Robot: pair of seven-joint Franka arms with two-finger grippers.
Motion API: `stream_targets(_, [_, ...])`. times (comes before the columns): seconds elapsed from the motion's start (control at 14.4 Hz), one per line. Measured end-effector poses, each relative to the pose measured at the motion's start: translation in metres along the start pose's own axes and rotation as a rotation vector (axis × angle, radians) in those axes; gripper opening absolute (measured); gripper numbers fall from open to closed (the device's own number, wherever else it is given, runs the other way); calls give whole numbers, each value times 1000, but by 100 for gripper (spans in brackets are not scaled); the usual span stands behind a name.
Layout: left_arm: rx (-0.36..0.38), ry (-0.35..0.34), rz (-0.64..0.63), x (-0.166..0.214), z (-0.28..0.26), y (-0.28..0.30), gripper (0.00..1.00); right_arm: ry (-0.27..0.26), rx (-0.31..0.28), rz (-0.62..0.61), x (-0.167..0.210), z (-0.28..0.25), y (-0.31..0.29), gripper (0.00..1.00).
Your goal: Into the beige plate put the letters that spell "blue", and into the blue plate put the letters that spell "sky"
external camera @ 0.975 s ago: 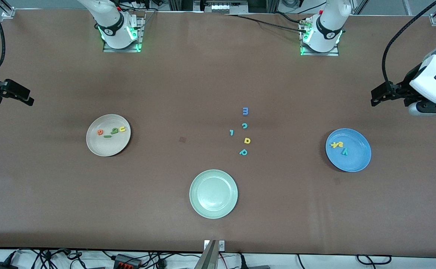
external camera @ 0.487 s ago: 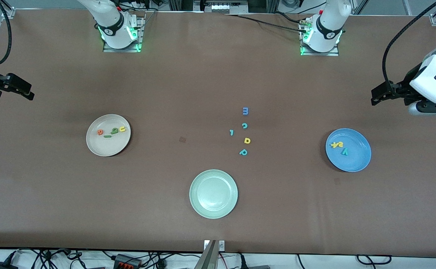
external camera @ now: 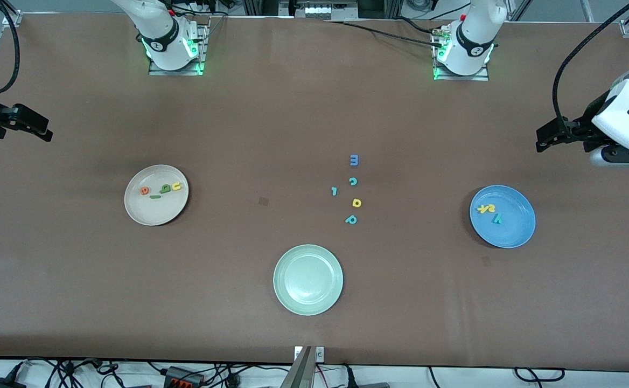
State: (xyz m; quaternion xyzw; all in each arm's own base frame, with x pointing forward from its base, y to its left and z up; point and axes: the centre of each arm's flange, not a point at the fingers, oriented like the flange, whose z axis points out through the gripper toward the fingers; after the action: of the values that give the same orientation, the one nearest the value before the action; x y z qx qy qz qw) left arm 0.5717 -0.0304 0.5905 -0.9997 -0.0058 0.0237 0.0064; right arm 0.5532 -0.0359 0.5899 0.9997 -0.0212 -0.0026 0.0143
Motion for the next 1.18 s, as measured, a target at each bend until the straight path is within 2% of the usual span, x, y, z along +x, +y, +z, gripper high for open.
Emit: stream_targets(1.18, [0, 1, 0, 0, -1, 0, 100, -29, 0, 38, -3, 9, 21, 100])
